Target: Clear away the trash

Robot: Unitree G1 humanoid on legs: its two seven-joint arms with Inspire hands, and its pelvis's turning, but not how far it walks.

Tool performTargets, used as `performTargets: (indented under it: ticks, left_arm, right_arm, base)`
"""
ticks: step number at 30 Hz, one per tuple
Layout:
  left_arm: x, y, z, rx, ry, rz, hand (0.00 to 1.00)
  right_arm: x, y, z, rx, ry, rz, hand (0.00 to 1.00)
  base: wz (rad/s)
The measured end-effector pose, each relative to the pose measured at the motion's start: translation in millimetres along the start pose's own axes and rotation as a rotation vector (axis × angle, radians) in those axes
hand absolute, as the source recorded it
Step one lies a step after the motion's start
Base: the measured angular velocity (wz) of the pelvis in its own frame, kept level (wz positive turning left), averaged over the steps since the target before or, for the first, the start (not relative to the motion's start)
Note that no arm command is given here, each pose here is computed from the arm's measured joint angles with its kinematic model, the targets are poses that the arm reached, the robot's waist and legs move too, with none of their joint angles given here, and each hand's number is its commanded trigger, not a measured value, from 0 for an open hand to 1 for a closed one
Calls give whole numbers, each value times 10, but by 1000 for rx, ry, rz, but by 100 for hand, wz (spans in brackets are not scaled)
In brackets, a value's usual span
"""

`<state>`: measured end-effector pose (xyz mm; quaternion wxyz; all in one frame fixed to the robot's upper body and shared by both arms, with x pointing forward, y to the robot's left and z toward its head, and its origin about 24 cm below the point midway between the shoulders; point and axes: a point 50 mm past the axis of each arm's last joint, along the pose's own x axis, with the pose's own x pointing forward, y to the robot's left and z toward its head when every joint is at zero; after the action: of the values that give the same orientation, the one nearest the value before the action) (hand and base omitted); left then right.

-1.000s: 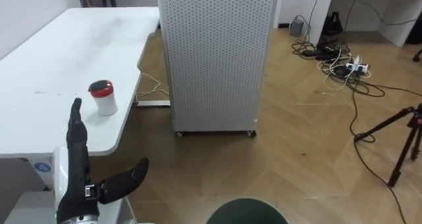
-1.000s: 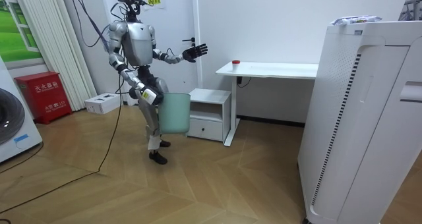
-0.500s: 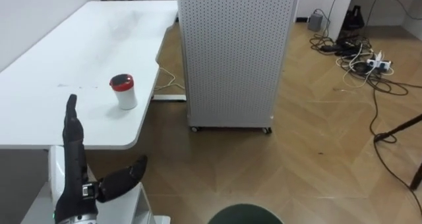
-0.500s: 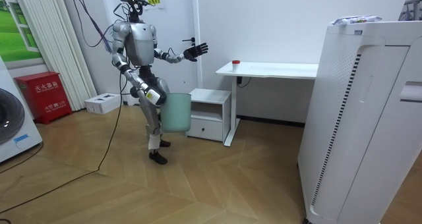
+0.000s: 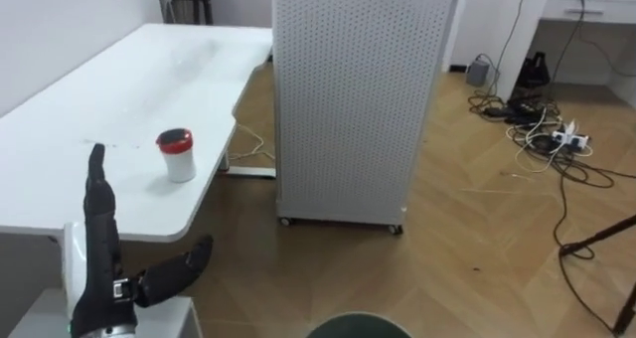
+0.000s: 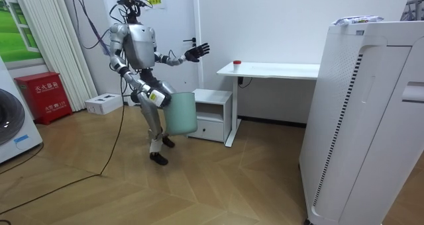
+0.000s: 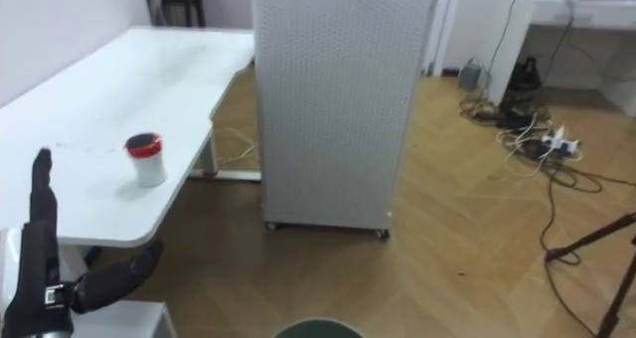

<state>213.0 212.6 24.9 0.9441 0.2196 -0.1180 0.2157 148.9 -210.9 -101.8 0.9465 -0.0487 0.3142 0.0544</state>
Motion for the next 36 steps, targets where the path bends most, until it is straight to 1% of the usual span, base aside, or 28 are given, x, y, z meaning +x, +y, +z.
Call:
performTargets:
  ticks: [5, 18, 23, 26, 30, 36]
  left_arm:
    - [4, 17, 6, -1, -6, 31, 0]
    - [32, 44, 25, -2, -25, 60, 0]
    - [107, 29, 80, -25, -49, 94, 0]
    - [99, 17, 76, -27, -46, 99, 0]
    - [94, 23, 64, -23, -41, 104, 0]
    - [135, 123, 66, -12, -49, 156, 0]
  right_arm:
    - [-2, -63, -4, -4, 9, -64, 100]
    - [-3, -60, -7, 3, 10, -80, 100]
    - [4, -42, 15, 1, -2, -85, 100]
    - [-12, -41, -14, 3, 8, -83, 100]
    - [-11, -47, -8, 0, 6, -67, 100]
    - [-10, -26, 0, -4, 3, -33, 100]
  base:
    - [-5]
    - [3]
    - [46]
    - [56]
    - [17]
    - [0]
